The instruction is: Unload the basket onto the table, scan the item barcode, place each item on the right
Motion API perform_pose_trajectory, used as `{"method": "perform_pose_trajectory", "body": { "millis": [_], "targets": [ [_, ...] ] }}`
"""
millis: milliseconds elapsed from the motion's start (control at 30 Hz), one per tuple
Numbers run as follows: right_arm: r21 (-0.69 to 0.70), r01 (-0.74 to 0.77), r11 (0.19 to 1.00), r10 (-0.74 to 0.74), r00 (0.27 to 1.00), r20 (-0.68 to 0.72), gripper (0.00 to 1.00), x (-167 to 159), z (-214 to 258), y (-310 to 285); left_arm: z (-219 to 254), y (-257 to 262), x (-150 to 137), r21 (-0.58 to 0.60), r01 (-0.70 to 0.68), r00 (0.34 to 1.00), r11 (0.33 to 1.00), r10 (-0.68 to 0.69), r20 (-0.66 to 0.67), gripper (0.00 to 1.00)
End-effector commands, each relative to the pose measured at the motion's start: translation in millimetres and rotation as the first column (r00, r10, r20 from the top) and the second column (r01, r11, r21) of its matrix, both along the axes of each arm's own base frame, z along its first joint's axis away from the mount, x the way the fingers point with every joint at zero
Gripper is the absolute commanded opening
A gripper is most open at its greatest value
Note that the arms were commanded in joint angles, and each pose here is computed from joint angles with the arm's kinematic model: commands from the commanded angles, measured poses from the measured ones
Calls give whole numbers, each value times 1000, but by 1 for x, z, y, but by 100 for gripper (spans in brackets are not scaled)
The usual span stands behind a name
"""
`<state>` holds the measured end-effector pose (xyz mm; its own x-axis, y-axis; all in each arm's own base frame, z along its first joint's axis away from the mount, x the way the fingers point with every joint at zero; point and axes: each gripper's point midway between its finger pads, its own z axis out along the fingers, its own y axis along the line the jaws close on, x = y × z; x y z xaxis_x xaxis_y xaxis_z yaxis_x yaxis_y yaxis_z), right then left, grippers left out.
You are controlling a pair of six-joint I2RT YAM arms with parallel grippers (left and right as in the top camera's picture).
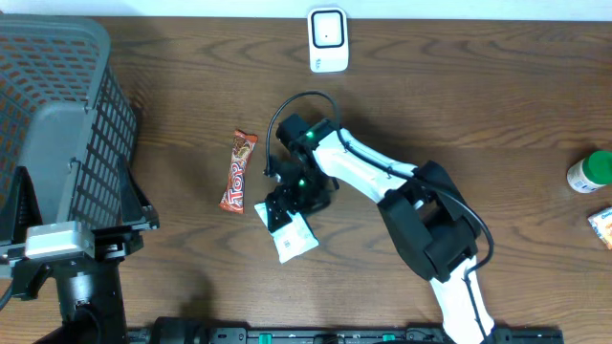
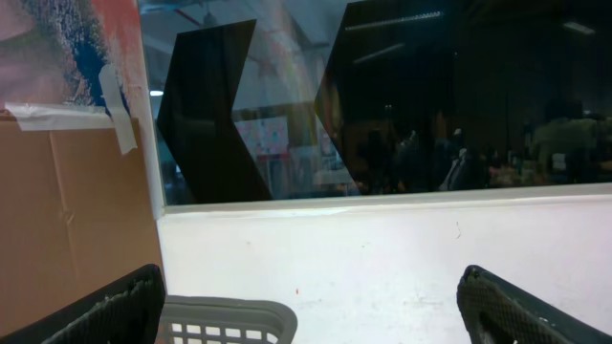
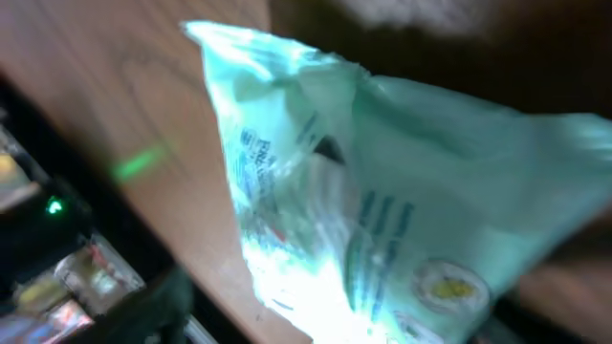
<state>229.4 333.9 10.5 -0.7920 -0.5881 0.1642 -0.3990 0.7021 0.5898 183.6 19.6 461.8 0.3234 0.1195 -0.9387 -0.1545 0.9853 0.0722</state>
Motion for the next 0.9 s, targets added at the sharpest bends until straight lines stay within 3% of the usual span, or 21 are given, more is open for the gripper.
{"method": "perform_pose_trajectory", "body": {
  "millis": [0, 67, 167, 500, 867],
  "targets": [
    [-190, -62, 980, 40, 993, -113, 61, -30, -72, -38, 1, 0, -3, -4, 3, 1000, 1000, -3, 13, 98],
    [-184, -72, 980, 49, 991, -124, 44, -33, -74, -38, 1, 0, -3, -4, 3, 1000, 1000, -3, 13, 98],
    [-173, -80, 982, 61, 992, -115, 1, -31, -74, -37, 1, 0, -3, -4, 3, 1000, 1000, -3, 13, 98],
    [-83, -88, 993, 85, 996, -41, 1, -12, -47, -18, 1, 0, -3, -4, 3, 1000, 1000, -3, 13, 98],
    [362, -125, 924, 90, 990, 110, 2, 4, 64, 44, -1, 0, -3, -3, 3, 1000, 1000, -3, 5, 98]
  ]
}}
